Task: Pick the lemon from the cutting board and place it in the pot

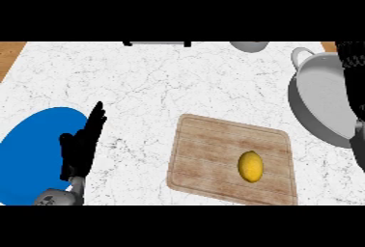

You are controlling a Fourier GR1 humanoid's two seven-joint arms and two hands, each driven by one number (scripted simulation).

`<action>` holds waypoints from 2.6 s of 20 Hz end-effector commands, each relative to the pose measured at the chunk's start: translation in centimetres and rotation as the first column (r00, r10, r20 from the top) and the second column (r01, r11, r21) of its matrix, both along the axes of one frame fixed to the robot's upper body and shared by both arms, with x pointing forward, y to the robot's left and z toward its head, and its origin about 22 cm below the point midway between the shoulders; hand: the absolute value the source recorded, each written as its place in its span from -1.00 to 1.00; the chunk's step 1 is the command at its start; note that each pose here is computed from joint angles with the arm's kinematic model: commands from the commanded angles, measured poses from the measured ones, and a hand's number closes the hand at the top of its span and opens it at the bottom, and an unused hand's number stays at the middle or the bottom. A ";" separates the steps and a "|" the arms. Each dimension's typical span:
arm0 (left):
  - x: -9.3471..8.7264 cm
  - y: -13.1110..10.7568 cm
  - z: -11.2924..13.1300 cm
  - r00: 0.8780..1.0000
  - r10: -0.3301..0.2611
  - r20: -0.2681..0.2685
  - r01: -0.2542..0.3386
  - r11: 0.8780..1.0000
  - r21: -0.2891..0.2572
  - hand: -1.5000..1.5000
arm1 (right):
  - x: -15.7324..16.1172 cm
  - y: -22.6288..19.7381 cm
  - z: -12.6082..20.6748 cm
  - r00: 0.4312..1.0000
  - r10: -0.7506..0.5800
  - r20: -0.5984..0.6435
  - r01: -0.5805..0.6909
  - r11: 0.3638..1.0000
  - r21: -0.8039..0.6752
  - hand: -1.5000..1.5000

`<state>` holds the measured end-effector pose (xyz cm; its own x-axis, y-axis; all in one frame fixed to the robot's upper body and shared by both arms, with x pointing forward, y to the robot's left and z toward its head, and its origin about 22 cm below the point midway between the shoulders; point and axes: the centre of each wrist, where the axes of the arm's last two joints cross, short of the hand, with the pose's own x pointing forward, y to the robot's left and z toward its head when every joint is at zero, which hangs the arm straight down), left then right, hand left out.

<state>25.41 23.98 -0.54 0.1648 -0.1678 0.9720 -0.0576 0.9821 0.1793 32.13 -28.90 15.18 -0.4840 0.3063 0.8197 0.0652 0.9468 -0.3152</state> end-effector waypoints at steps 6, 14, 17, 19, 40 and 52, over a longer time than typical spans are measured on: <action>2.1 4.5 6.8 0.955 0.124 0.268 -0.121 0.992 -0.027 0.00 | -5.9 -8.0 -9.6 0.915 -0.355 -0.193 0.380 0.917 0.117 1.00; 2.7 4.4 9.1 0.972 0.109 0.209 -0.092 0.992 -0.088 0.00 | -13.7 -7.6 -16.1 0.897 -0.443 -0.011 0.441 0.895 -0.066 -1.00; 3.3 4.0 8.5 0.975 0.106 0.197 -0.089 0.991 -0.096 0.00 | -13.7 -6.5 -13.1 0.922 -0.386 0.001 0.384 0.917 -0.110 -1.00; 3.0 3.9 9.1 0.974 0.098 0.204 -0.083 0.993 -0.078 0.00 | -14.5 -6.3 -12.0 0.924 -0.377 -0.068 0.366 0.920 -0.138 -1.00; 3.2 3.7 10.0 0.970 0.090 0.227 -0.075 0.994 -0.073 0.00 | -11.1 5.8 -4.5 0.710 -0.306 -0.635 -0.180 0.793 -0.583 -1.00; 3.2 3.5 7.4 0.975 0.092 0.203 -0.072 0.992 -0.103 0.00 | -8.9 7.9 -9.4 0.643 -0.395 -0.656 -0.194 0.745 -0.638 -1.00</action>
<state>28.47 27.58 7.96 -0.0415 -0.0847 0.9955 -0.1655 0.9832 0.0767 22.08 -21.57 7.62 0.2044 0.8386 0.5050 -0.3592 0.5441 -0.7582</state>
